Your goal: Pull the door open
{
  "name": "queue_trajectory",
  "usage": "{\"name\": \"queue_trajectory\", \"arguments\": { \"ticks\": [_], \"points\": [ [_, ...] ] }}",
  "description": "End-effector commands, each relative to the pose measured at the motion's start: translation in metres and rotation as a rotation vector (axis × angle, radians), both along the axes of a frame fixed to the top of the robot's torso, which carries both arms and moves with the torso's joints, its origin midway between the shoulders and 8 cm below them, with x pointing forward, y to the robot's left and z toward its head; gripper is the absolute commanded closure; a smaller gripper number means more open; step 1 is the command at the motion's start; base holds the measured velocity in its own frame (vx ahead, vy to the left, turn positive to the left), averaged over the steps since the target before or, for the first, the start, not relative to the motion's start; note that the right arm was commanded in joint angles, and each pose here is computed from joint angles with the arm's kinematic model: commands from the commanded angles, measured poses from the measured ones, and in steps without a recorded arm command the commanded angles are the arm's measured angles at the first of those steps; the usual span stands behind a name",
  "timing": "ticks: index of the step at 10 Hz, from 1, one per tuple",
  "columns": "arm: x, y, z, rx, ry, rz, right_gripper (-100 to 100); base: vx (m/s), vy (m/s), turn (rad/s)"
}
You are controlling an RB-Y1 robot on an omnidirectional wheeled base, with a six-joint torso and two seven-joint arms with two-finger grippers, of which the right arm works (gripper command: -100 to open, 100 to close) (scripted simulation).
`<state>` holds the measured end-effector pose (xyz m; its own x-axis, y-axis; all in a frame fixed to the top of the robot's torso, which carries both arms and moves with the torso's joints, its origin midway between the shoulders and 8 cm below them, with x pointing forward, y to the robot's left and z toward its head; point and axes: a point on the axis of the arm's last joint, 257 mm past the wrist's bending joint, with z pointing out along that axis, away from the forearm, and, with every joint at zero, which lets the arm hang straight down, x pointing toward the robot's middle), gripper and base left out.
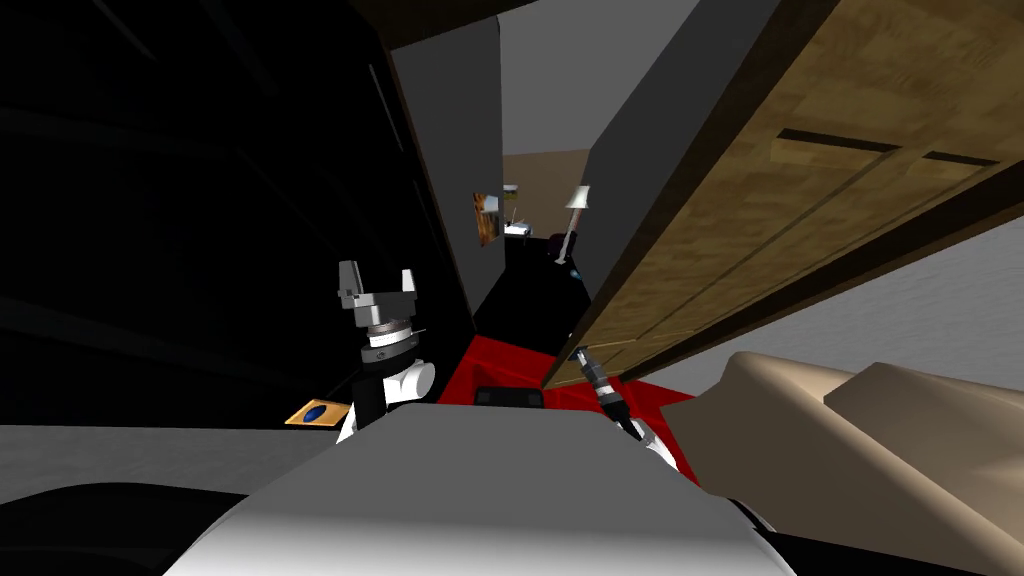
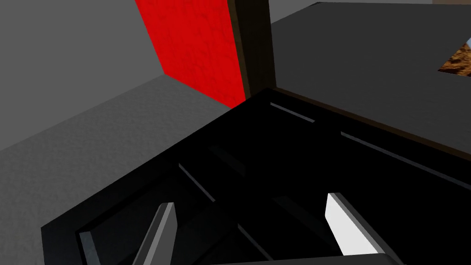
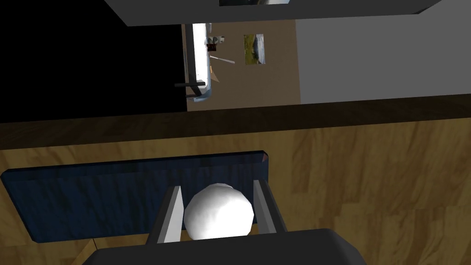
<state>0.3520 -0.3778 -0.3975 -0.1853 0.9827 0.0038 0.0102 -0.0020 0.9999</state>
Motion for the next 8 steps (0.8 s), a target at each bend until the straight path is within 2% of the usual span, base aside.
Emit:
{"name": "queue_trajectory", "arguments": {
  "ticks": [1, 5, 8],
  "points": [
    [-0.008, -0.003, 0.001, -0.001, -0.002, 0.010, 100, -0.146, -0.086, 0.202],
    [-0.025, -0.009, 0.003, -0.002, -0.007, 0.032, 100, -0.202, -0.095, 0.180],
    [-0.035, -0.012, 0.004, -0.002, -0.009, 0.045, 100, -0.144, -0.056, 0.106]
  ]
}}
